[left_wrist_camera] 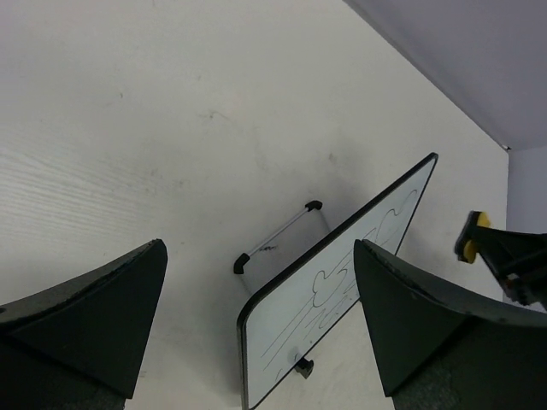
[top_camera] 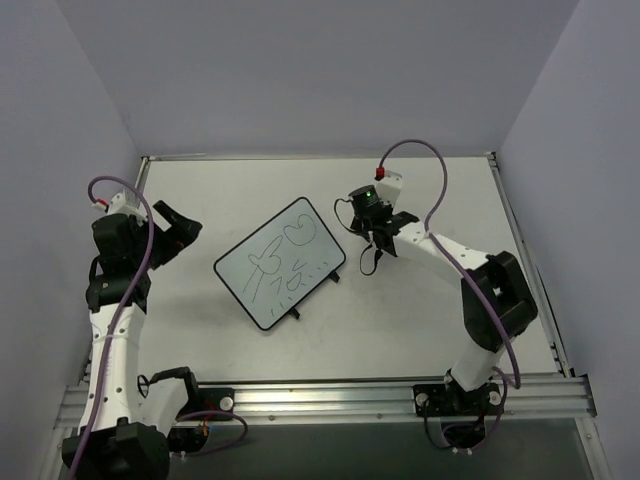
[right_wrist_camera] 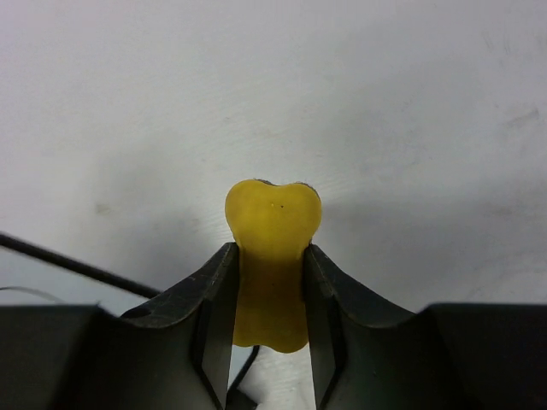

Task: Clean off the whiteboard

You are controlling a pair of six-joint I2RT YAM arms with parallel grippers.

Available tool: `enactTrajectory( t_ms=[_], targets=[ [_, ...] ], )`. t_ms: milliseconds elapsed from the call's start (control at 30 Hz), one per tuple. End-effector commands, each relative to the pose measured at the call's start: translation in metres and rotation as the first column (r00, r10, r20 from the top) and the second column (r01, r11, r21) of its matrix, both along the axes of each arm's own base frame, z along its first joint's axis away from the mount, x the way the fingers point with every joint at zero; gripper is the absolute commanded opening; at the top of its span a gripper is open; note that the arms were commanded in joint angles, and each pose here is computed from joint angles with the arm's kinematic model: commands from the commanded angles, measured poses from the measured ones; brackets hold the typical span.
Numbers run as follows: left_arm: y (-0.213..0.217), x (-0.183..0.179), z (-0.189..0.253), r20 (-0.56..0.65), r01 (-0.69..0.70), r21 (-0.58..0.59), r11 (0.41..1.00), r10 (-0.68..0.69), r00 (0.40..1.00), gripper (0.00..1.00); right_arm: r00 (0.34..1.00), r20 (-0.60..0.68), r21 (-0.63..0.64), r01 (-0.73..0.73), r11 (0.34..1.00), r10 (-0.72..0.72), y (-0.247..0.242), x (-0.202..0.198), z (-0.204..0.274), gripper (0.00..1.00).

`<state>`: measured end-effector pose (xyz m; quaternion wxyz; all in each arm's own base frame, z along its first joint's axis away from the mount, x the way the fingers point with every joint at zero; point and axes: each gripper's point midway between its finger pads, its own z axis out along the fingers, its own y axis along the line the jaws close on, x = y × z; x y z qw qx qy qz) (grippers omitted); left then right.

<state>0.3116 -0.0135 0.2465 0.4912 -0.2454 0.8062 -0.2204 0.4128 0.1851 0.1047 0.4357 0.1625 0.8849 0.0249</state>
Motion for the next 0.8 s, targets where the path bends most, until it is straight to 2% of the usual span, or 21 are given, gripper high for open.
enactTrajectory(
  t_ms=[0,33,100,167,267,367,400,433,500,533,567,600,633,700,733,767],
  targets=[
    [0.006,0.008,-0.003,0.038,-0.062,-0.031,0.998,0.063,0.997,1.0,0.979,0.13,0.073,-0.169,0.983,0.159,0.022,0.003,0.053,0.0],
    [0.004,0.007,-0.002,0.058,-0.061,-0.043,0.997,0.063,0.996,0.94,0.971,0.153,0.094,-0.198,0.976,0.182,0.025,-0.001,0.063,0.0],
    [0.0,0.01,-0.004,0.111,-0.047,-0.058,0.997,0.053,0.992,0.94,0.94,0.201,0.147,-0.307,0.94,0.276,0.045,-0.005,0.076,0.0],
    [-0.006,0.016,0.011,0.219,-0.022,-0.072,0.997,0.038,0.975,0.93,0.914,0.246,0.165,-0.367,0.915,0.322,0.055,-0.009,0.087,0.0],
    [-0.009,0.026,0.016,0.313,0.006,-0.072,0.997,0.017,0.949,0.92,0.878,0.281,0.182,-0.446,0.877,0.388,0.072,-0.015,0.096,0.0],
    [-0.013,0.047,0.015,0.323,0.058,-0.049,0.997,-0.039,0.946,0.89,0.852,0.292,0.197,-0.498,0.844,0.434,0.087,-0.022,0.093,0.0],
    [-0.015,0.058,0.0,0.27,0.076,-0.06,0.995,-0.058,0.961,0.86,0.846,0.285,0.203,-0.513,0.834,0.451,0.092,-0.025,0.09,0.0],
    [-0.02,0.068,0.019,0.299,0.106,-0.036,0.994,-0.091,0.95,0.86,0.844,0.282,0.204,-0.518,0.831,0.457,0.094,-0.026,0.088,0.0],
    [-0.036,0.078,0.021,0.24,0.163,-0.015,0.987,-0.154,0.958,0.85,0.837,0.282,0.197,-0.529,0.826,0.469,0.097,-0.029,0.089,0.0],
    [-0.054,0.089,0.048,0.266,0.217,0.052,0.975,-0.223,0.938,0.85,0.835,0.287,0.192,-0.53,0.826,0.47,0.097,-0.029,0.091,0.0],
    [-0.057,0.087,0.035,0.166,0.221,0.067,0.973,-0.229,0.959,0.86,0.834,0.293,0.188,-0.53,0.827,0.468,0.097,-0.029,0.093,0.0],
    [-0.064,0.088,0.04,0.146,0.248,0.094,0.964,-0.26,0.955,0.86,0.831,0.295,0.186,-0.535,0.824,0.473,0.099,-0.03,0.093,0.0],
    [-0.074,0.095,0.032,0.102,0.3,0.137,0.944,-0.315,0.944,0.86,0.828,0.295,0.186,-0.539,0.821,0.477,0.099,-0.032,0.093,0.0],
    [-0.081,0.095,0.043,0.056,0.377,0.147,0.914,-0.389,0.92,0.86,0.823,0.302,0.187,-0.546,0.816,0.482,0.102,-0.034,0.092,0.0],
    [-0.083,0.102,0.031,0.016,0.426,0.181,0.887,-0.435,0.9,0.86,0.819,0.299,0.187,-0.553,0.812,0.489,0.104,-0.037,0.088,0.0],
    [-0.087,0.104,0.04,0.013,0.469,0.194,0.861,-0.481,0.877,0.86,0.816,0.306,0.191,-0.557,0.808,0.49,0.106,-0.038,0.089,0.0]
  ],
)
